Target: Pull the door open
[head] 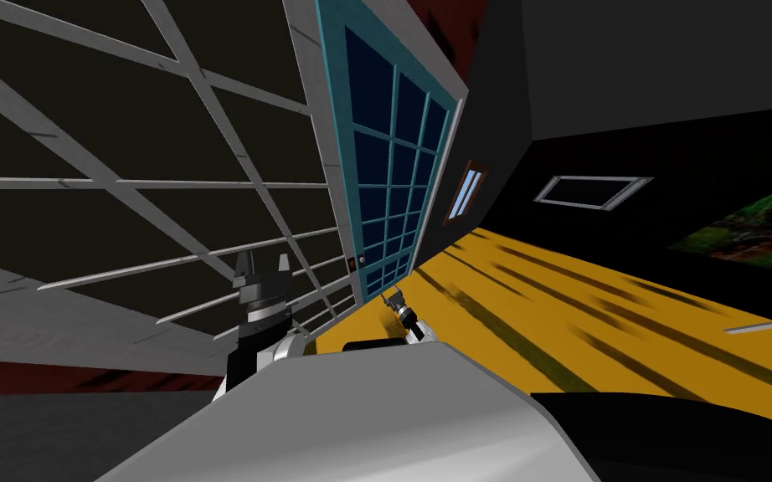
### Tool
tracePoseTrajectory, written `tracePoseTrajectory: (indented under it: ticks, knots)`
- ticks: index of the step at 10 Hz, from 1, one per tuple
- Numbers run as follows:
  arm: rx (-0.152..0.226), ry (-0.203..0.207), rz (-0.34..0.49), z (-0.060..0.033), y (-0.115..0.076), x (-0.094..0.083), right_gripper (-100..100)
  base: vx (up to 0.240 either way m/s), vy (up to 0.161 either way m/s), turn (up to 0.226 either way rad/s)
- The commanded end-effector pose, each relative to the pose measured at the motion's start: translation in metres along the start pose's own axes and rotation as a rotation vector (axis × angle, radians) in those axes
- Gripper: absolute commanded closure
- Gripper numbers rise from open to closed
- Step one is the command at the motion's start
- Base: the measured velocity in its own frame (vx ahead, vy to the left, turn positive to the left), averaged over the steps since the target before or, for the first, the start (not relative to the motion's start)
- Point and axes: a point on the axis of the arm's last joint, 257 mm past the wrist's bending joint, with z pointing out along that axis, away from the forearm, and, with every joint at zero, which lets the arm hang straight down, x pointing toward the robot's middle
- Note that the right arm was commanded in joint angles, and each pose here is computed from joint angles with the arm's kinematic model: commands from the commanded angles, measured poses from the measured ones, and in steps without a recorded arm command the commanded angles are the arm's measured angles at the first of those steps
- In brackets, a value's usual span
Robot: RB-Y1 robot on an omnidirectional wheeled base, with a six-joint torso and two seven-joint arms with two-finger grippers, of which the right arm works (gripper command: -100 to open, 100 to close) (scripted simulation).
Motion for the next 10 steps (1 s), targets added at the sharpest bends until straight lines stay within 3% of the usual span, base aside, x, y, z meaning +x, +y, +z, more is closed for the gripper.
tracePoseTrajectory:
  ticks: [1,7,8,9,10]
  knots:
    - [0.009,0.007,-0.004,-0.0022,-0.007,0.003,-100,-0.117,-0.077,0.010]
    - [0.109,0.073,-0.051,-0.0421,-0.072,0.026,-100,-0.153,-0.096,0.044]
    - [0.109,0.073,-0.051,-0.0421,-0.072,0.026,-100,-0.105,-0.076,0.022]
    - [0.148,0.096,-0.068,-0.0579,-0.095,0.033,-100,-0.105,-0.106,0.073]
    - [0.163,0.105,-0.075,-0.0645,-0.104,0.035,-100,-0.149,-0.131,0.079]
